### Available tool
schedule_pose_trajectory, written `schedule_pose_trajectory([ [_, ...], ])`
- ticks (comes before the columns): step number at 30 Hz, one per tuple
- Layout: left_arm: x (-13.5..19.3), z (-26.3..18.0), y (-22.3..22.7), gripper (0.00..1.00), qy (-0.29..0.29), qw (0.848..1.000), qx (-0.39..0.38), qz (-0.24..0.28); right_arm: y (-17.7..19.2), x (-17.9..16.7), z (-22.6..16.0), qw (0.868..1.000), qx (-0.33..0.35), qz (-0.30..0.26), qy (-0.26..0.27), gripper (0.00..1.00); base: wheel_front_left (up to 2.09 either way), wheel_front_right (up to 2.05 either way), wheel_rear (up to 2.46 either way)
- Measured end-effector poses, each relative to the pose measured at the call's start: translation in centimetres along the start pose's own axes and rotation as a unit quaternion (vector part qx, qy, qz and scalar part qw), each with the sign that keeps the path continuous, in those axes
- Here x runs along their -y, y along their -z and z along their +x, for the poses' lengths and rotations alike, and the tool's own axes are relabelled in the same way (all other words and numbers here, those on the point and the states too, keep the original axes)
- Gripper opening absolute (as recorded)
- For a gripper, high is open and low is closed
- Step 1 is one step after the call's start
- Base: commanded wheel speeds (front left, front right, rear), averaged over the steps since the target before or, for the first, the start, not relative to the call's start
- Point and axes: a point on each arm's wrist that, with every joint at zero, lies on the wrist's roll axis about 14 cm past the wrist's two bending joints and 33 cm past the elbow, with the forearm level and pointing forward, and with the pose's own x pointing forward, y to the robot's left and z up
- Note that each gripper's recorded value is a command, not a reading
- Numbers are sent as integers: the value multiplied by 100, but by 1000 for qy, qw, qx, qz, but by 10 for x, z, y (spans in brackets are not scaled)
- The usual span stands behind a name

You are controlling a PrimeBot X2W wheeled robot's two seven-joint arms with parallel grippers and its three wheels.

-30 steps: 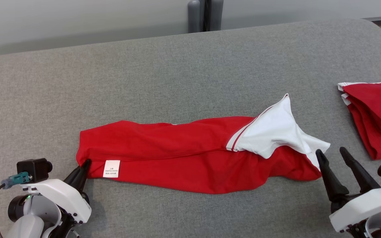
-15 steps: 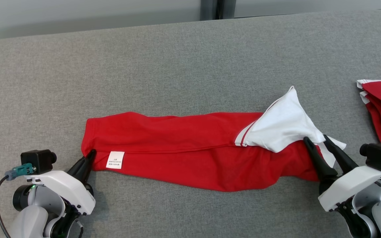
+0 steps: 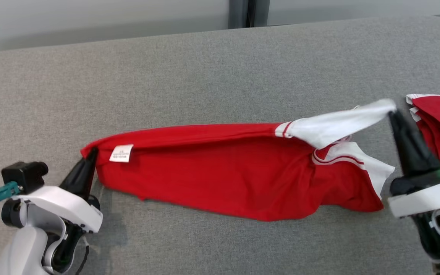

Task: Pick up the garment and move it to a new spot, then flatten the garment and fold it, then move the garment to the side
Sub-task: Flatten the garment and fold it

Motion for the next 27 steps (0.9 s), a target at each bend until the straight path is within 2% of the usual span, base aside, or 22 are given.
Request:
schedule_pose_trajectory([
  [4,19,-3,-46,0,23,997,74,8,-60,-6,5,994,103,-23,-5,0,0,0,0],
  [7,36,-10,-87,0,43,990,131,19,-110,-13,5,983,177,-42,-12,0,0,0,0],
  [12,62,-30,-144,0,69,976,201,45,-186,-37,-5,955,286,-73,-40,0,0,0,0],
  [17,87,-63,-200,0,89,952,283,72,-252,-61,-27,919,376,-104,-63,0,0,0,0],
  [19,96,-79,-219,0,94,941,316,81,-271,-69,-36,907,399,-116,-70,0,0,0,0],
  [22,105,-100,-237,0,97,928,347,96,-287,-78,-48,898,416,-122,-77,0,0,0,0],
  [27,115,-117,-248,0,102,918,367,109,-287,-81,-47,904,404,-117,-79,0,0,0,0],
])
